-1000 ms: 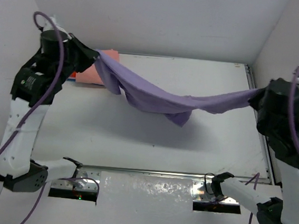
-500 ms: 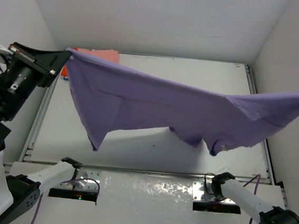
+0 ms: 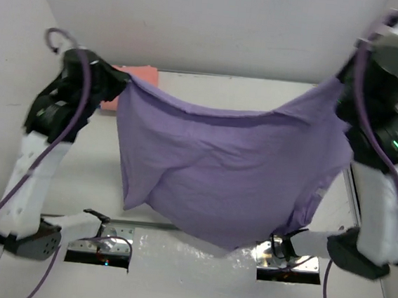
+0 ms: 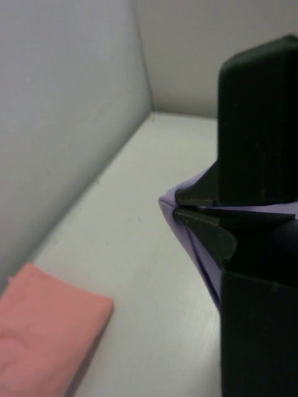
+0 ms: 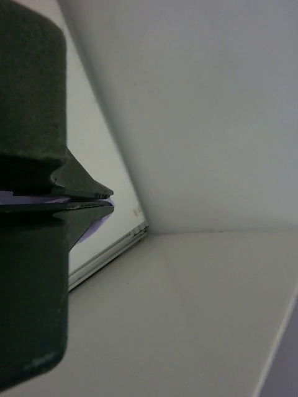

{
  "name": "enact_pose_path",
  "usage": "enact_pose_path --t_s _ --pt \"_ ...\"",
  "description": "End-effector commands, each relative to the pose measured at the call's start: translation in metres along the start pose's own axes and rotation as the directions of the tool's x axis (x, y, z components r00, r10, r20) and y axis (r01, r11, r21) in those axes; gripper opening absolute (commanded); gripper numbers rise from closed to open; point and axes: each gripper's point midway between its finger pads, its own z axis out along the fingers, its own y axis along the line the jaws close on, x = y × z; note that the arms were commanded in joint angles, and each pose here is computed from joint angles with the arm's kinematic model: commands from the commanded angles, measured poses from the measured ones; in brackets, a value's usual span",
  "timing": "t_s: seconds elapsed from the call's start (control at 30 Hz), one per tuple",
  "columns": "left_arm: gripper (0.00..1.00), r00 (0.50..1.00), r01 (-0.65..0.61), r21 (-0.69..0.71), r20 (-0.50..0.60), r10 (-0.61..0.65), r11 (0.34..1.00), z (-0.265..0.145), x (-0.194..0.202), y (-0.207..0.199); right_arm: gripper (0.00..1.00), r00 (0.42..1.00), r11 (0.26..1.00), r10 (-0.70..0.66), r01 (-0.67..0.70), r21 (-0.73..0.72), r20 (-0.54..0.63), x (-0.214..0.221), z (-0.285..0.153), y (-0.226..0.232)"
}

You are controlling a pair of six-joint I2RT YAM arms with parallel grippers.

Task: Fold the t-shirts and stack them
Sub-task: Flatten out the tshirt, then grap the side of the flattened tshirt furthest away from the robot with both arms

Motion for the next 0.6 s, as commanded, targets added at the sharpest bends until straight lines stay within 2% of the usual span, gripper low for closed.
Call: enact_pose_path --t_s 0.0,0.03,0.1,0.13,0.2,0.23,0.27,0.3,0.43,0.5,0.53,0.57 --pt "0.00 0.997 -0.065 -0.076 0.024 0.067 0.995 0.084 0.016 0.006 0.00 0.984 0.994 -0.113 0.113 -0.007 -0.134 0.066 0.060 0.041" --pt "0.00 0.997 -0.072 -0.086 0.023 0.074 0.994 0.098 0.017 0.006 0.00 0.979 0.994 -0.094 0.101 0.033 -0.181 0.082 0.083 0.028" --pt "0.00 0.995 -0.096 -0.084 0.031 0.099 0.992 0.134 0.022 0.002 0.00 0.951 0.997 -0.075 0.078 -0.002 -0.301 0.129 0.114 0.045" --pt "0.00 0.993 -0.102 -0.079 0.052 0.106 0.992 0.145 0.014 -0.003 0.00 0.944 0.997 -0.072 0.082 0.015 -0.323 0.141 0.127 0.040" --pt "0.00 0.989 -0.141 -0.131 0.025 0.145 0.981 0.186 0.022 0.005 0.00 0.925 0.999 -0.047 0.049 -0.004 -0.377 0.173 0.158 0.044" --pt "0.00 0.989 -0.132 -0.122 0.054 0.140 0.984 0.196 0.007 -0.003 0.00 0.916 0.999 -0.036 0.035 -0.010 -0.400 0.185 0.167 0.045" --pt "0.00 0.988 -0.146 -0.157 0.022 0.152 0.977 0.223 0.020 0.008 0.00 0.906 1.000 -0.020 0.013 -0.019 -0.422 0.197 0.176 0.048" --pt "0.00 0.990 -0.132 -0.140 0.037 0.138 0.981 0.233 0.012 0.004 0.00 0.891 1.000 -0.015 0.013 -0.008 -0.454 0.217 0.193 0.045" --pt "0.00 0.987 -0.148 -0.166 0.034 0.156 0.975 0.287 0.027 0.025 0.00 0.885 0.996 -0.013 -0.029 -0.084 -0.465 0.261 0.233 0.060" --pt "0.00 0.987 -0.142 -0.157 0.056 0.153 0.977 0.305 0.025 0.031 0.00 0.874 0.993 -0.004 -0.055 -0.106 -0.486 0.277 0.246 0.065" --pt "0.00 0.987 -0.143 -0.153 0.053 0.152 0.978 0.313 0.027 0.034 0.00 0.850 0.991 -0.009 -0.061 -0.115 -0.526 0.306 0.258 0.069" --pt "0.00 0.987 -0.149 -0.155 0.038 0.156 0.977 0.326 0.035 0.043 0.00 0.850 0.986 0.004 -0.090 -0.138 -0.526 0.311 0.266 0.075"
